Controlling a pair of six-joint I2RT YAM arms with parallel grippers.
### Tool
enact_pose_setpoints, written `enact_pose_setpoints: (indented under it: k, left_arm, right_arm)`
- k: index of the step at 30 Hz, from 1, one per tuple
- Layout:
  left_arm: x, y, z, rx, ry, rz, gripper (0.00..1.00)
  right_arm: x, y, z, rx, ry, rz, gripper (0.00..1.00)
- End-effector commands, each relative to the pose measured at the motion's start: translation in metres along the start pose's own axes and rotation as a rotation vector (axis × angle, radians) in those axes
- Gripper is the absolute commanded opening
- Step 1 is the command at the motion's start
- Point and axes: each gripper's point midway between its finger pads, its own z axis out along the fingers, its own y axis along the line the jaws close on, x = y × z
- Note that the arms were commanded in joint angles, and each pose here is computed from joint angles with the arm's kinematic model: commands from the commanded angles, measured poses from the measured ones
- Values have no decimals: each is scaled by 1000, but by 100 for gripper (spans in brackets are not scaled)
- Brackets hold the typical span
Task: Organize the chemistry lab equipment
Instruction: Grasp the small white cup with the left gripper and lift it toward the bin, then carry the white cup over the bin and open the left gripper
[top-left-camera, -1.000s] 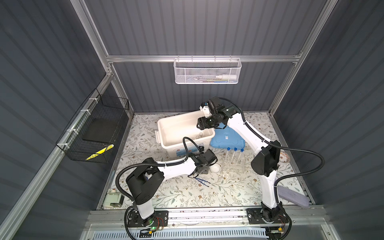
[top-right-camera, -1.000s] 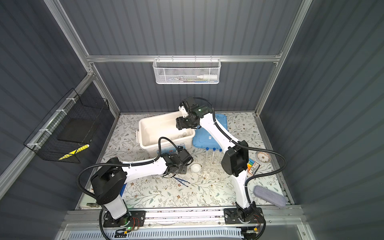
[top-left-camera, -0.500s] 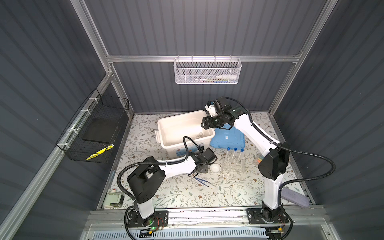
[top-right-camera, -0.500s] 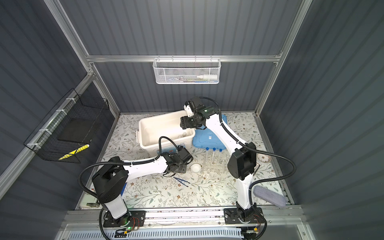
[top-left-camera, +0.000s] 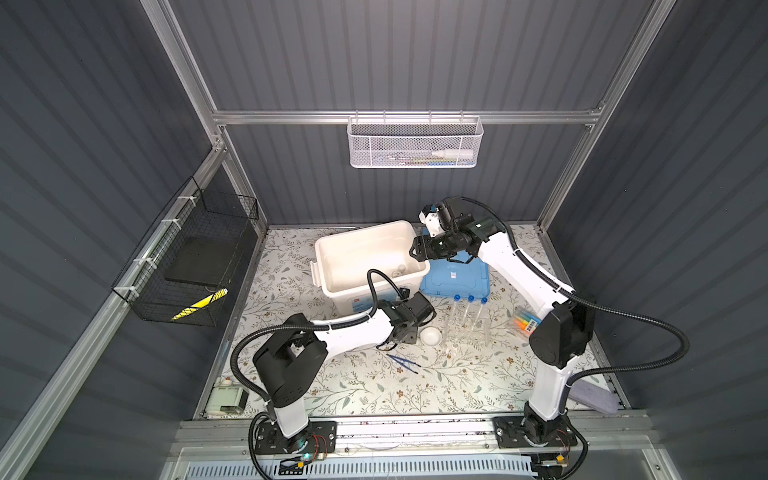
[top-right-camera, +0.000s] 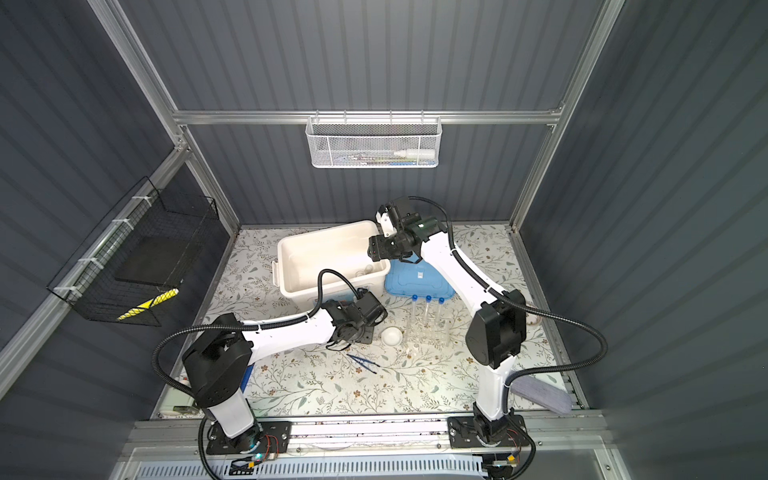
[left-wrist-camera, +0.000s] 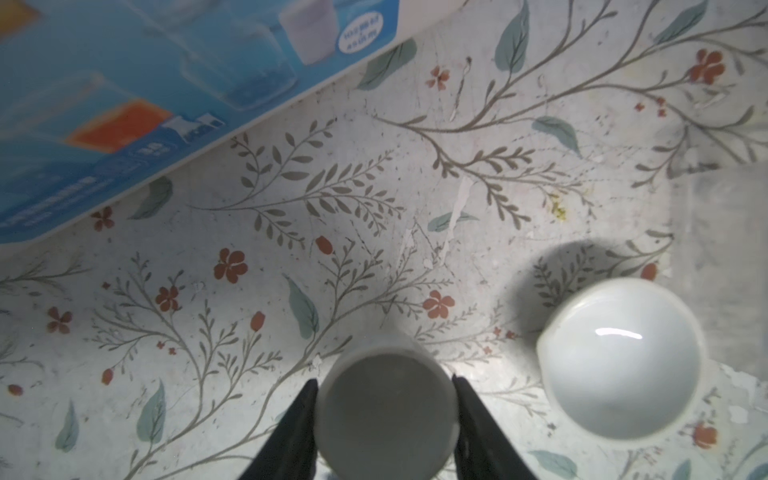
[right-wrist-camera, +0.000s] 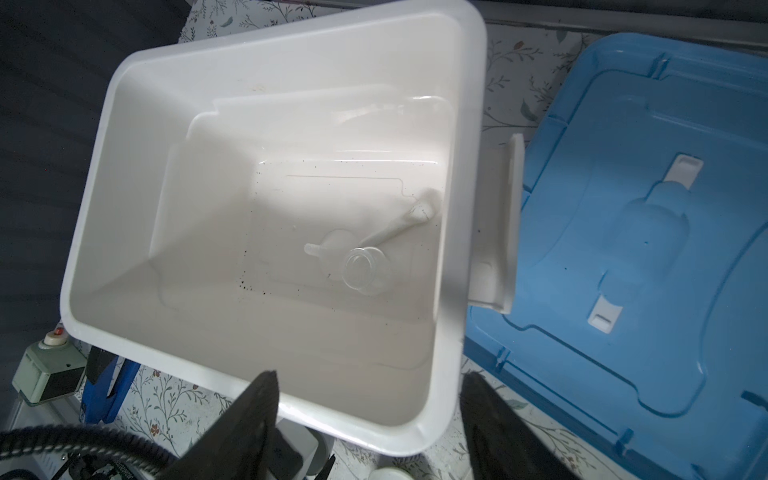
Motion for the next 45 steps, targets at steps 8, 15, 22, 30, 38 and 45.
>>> enact_pose_setpoints:
  k: [8, 15, 22, 30, 38, 45]
  left_arm:
    - [-51, 10, -85, 9, -139, 10, 41]
    - [-90, 21, -139, -13, -242, 24, 41]
    - [-118, 56, -163, -33, -285, -7, 41]
    - [-153, 107, -149, -37, -247, -60, 43]
    - [-167, 120, -80, -17, -110, -54, 42]
    - [-168, 127, -27, 11, -49, -93, 41]
  right_arm:
    - [-1, -1, -23, -36, -64, 14, 74]
    - [2, -8, -26, -27, -65, 26, 74]
    - [8, -12, -28, -18, -58, 22, 74]
    - [24, -10, -23, -54, -33, 34, 75]
    - [36, -9, -28, -69, -33, 15, 75]
    - [51, -12, -35, -53, -22, -11, 76]
